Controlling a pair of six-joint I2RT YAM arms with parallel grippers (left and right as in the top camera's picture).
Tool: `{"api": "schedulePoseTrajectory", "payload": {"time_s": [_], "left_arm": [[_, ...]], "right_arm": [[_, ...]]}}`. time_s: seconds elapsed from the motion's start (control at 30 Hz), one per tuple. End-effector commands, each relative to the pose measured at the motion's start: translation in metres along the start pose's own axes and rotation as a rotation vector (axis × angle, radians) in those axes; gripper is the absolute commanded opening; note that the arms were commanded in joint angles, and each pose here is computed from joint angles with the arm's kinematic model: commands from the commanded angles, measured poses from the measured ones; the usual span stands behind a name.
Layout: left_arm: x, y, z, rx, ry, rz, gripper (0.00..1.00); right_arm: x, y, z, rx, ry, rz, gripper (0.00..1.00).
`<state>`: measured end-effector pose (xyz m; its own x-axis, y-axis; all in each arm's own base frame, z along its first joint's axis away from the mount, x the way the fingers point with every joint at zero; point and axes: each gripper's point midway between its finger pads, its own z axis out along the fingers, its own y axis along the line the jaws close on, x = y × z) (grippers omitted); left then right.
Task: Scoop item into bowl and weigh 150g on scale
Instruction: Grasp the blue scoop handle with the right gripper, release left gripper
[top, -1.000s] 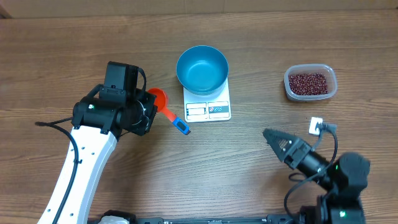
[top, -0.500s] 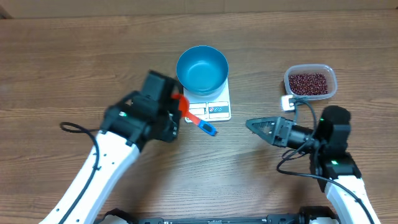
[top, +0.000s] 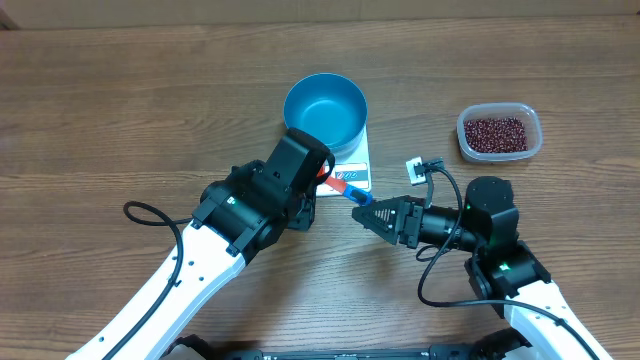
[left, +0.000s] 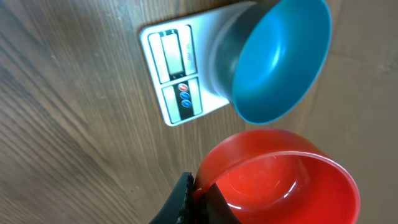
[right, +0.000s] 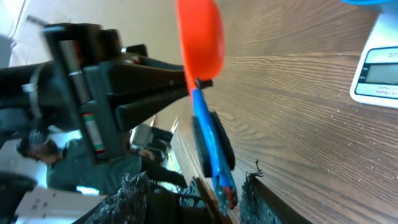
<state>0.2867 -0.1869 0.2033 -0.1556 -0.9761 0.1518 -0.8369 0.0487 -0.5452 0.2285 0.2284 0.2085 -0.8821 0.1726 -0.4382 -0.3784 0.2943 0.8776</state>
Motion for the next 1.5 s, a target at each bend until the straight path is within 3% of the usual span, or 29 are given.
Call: {"api": "schedulePoseTrajectory", "payload": {"time_s": [0.0,0.3,0.43,0.67,1.47], "left_arm": [[0.005,-0.006,-0.004,0.023,0.022,-0.022,0.04],[0.013,0.009,-0.002,-0.05,0.074,-0.015,0.04],[0.013,0.01,-0.002,-0.054,0.078,-0.015,0.04],[0.013,0.011,-0.002,-0.058,0.075,-0.014,0.04],[0.017,0.014,-0.001,-0.077,0.099,-0.001,0.04]], "right_arm": [[-0.016,0.003,0.005,0.036,-0.089,0.035,0.49],[-0.036,0.016,0.006,0.017,-0.19,-0.045,0.48],[-0.036,0.016,0.006,0.015,-0.191,-0.047,0.43],[-0.034,0.017,0.006,0.006,-0.182,-0.018,0.23],[-0.031,0.009,0.01,0.019,-0.157,0.005,0.17]]}}
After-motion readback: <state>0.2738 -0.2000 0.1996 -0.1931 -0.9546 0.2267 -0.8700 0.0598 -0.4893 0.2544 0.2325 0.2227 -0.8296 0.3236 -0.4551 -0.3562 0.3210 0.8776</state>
